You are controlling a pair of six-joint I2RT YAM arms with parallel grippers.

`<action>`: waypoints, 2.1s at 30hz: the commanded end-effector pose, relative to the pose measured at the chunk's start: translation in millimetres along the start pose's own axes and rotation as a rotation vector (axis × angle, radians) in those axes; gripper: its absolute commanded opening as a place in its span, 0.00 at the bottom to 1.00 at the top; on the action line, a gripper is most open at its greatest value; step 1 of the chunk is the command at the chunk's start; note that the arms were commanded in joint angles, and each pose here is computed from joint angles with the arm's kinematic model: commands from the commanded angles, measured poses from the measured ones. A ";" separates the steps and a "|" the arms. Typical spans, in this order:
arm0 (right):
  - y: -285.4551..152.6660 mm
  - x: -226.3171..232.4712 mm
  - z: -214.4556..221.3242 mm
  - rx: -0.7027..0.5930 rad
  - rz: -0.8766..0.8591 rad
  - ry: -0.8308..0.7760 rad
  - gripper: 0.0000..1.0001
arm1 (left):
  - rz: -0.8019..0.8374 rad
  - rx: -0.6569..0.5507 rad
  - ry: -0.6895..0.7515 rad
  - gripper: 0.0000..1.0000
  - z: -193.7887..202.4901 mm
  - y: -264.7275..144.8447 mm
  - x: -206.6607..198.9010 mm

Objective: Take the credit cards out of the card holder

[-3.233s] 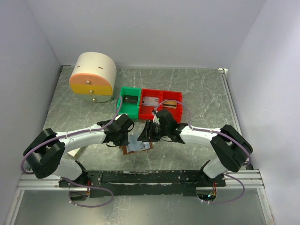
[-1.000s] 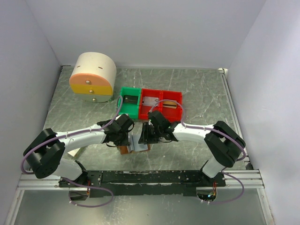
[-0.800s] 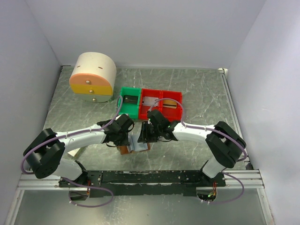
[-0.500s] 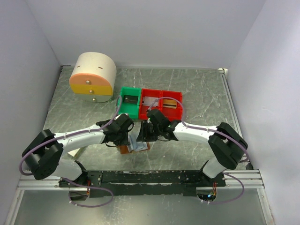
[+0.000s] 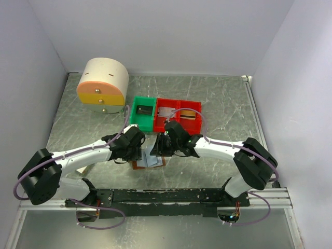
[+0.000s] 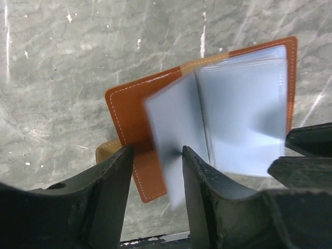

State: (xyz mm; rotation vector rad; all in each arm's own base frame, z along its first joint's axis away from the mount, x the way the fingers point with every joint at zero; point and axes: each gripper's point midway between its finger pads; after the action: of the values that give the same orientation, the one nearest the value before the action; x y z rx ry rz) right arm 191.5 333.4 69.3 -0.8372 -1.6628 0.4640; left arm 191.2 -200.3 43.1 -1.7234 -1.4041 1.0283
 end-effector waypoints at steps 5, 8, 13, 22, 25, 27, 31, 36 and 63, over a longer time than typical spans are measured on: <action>4.7 -2.1 3.0 -0.001 -0.005 0.021 0.39 | -0.040 0.038 -0.024 0.60 18.4 9.6 24.5; 5.7 -2.8 4.4 0.004 -0.007 0.025 0.39 | 0.038 0.034 -0.023 0.53 19.8 9.1 14.0; 6.8 10.0 5.7 0.025 -0.068 0.030 0.38 | 0.108 0.033 -0.005 0.35 19.6 8.8 2.5; 6.8 -28.1 -4.4 -0.045 0.147 0.044 0.42 | 0.085 0.053 0.015 0.27 23.4 12.4 6.6; 2.8 -42.4 -8.6 -0.061 0.227 0.018 0.44 | 0.083 0.053 0.023 0.26 22.6 12.4 6.7; 3.1 -44.3 -6.5 -0.048 0.231 0.007 0.45 | 0.085 0.056 0.028 0.25 22.9 12.6 6.2; 7.5 -45.1 -1.1 -0.024 0.218 0.007 0.45 | 0.093 0.058 0.033 0.23 22.7 13.3 4.3; 14.2 -44.4 6.2 0.005 0.194 0.017 0.45 | 0.105 0.062 0.037 0.23 22.9 13.9 1.7; 0.1 -19.0 -3.7 -0.051 0.319 -0.122 0.39 | 0.103 0.071 0.051 0.19 21.8 15.3 0.1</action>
State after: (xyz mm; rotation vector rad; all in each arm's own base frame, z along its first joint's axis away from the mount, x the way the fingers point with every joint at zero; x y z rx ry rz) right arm 192.7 328.6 60.5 -1.0434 -1.6720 0.6597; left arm 174.0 -194.7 14.9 -1.7372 -1.2608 1.0628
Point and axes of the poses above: each gripper's point midway between its finger pads, its own y axis out along the fingers, its own x axis along the line the jaws close on, z = x × y, and after that the axes turned 5 degrees about y, right-handed
